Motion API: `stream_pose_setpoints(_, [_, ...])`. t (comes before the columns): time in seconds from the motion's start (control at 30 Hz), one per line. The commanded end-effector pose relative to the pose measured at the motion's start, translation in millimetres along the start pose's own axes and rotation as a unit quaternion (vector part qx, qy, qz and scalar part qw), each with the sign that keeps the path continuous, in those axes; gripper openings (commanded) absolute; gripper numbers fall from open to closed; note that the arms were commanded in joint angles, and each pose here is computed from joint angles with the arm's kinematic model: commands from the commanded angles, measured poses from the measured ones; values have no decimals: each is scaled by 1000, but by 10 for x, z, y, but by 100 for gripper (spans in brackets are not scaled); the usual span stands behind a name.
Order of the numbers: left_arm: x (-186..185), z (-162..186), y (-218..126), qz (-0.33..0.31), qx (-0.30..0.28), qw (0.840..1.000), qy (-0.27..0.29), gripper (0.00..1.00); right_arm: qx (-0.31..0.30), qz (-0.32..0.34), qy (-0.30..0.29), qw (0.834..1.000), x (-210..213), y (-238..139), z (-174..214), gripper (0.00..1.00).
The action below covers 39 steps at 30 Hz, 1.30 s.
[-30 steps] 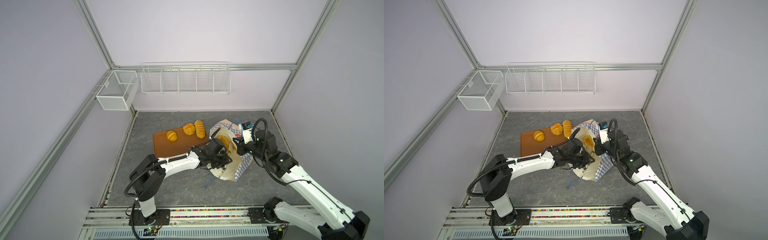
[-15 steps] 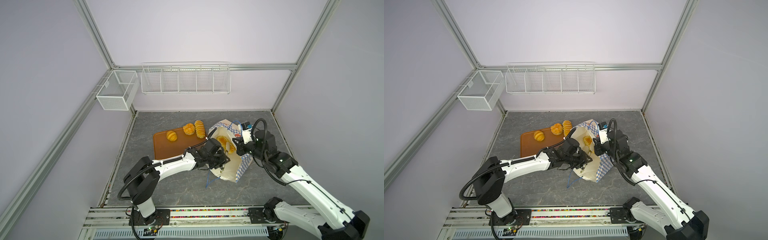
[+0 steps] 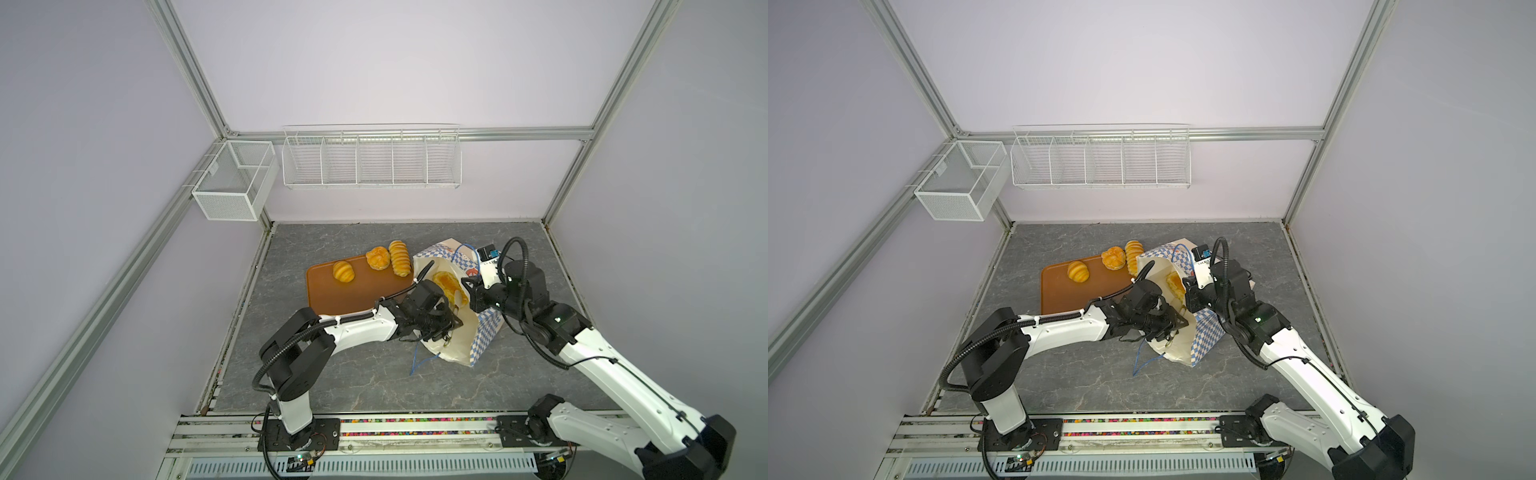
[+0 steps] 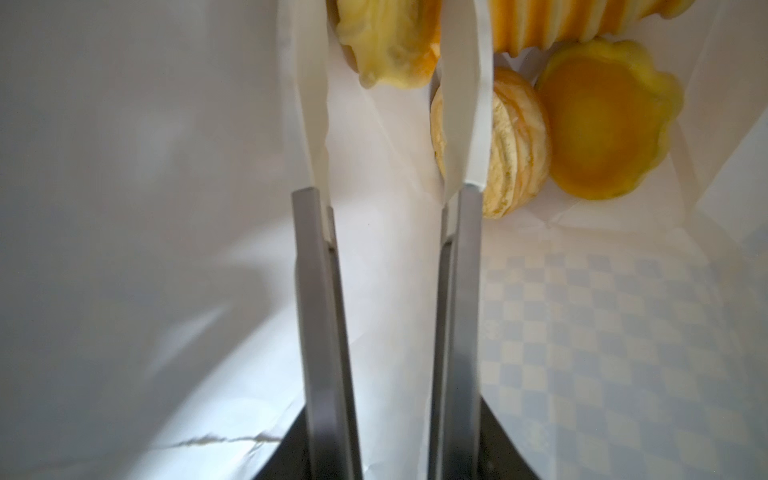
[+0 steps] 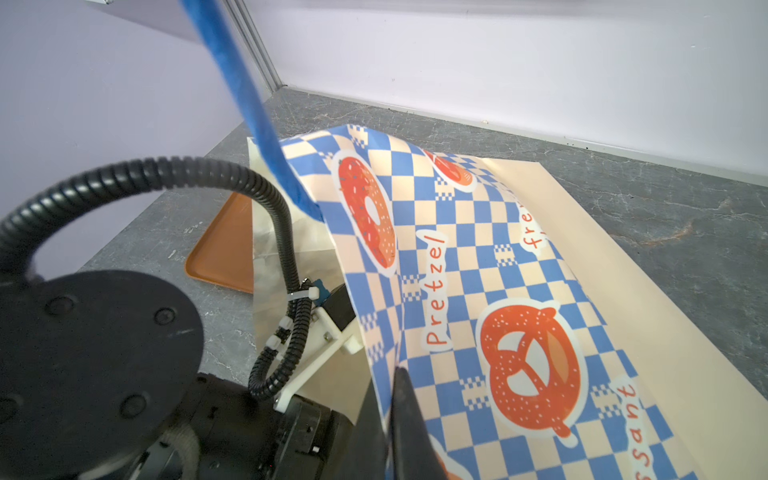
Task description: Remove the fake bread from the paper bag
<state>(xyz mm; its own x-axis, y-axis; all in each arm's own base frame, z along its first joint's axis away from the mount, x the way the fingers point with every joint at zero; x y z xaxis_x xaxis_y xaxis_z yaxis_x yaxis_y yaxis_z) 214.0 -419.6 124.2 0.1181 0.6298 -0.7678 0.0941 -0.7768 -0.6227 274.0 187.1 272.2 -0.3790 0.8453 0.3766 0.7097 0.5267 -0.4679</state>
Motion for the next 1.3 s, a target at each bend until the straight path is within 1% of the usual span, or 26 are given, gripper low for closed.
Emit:
stream_pose_setpoints(0.0, [-170, -141, 16, 41, -9, 999, -9, 42, -5, -19, -2, 1000, 98, 15, -53, 7])
stream_pose_setpoints(0.2, [-192, -242, 67, 51, -5, 999, -11, 42, -1, -22, -4, 1000, 116, 32, -51, 7])
stream_pose_setpoints(0.3, [-176, -279, 81, 52, -4, 999, -14, 39, 1, -19, -8, 1000, 111, 36, -53, 7])
stream_pose_setpoints(0.37, [-158, -306, 69, 50, -8, 999, -15, 34, -1, -16, -12, 1000, 107, 31, -63, 7])
stream_pose_setpoints(0.47, [-159, -312, 22, 40, -11, 999, -7, 22, -6, -9, -19, 1000, 90, 15, -90, 7])
stream_pose_setpoints(0.83, [-205, -278, -322, 21, -36, 999, 18, 1, -5, 14, -30, 999, 47, 74, -165, 7])
stream_pose_setpoints(0.97, [-159, -244, -480, -8, -46, 998, 37, 0, -15, 28, -25, 999, 29, 49, -248, 7])
stream_pose_setpoints(1.1, [-237, -139, -650, -18, -47, 997, 66, 0, -13, 34, -32, 999, 44, 7, -359, 7])
stream_pose_setpoints(1.23, [-363, -81, -884, -14, -50, 994, 94, 0, -24, 59, -36, 997, -45, -29, -455, 7])
stream_pose_setpoints(1.27, [-392, -61, -957, -18, -53, 992, 111, 0, -27, 64, -34, 997, -74, -46, -488, 7])
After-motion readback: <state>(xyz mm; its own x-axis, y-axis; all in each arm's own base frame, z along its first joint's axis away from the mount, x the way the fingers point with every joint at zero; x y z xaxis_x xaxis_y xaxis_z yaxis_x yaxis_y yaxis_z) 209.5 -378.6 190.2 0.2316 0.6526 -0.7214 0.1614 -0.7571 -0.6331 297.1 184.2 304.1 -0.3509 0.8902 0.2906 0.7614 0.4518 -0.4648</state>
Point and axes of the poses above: each gripper's point midway between its finger pads, its own y axis out along the fingers, its own x axis along the line the jaws close on, z = x × y, the point moved 2 cm from there along -y, back along the fingers, and after that the axes turned 14 degrees about y, right-handed, at the moved point
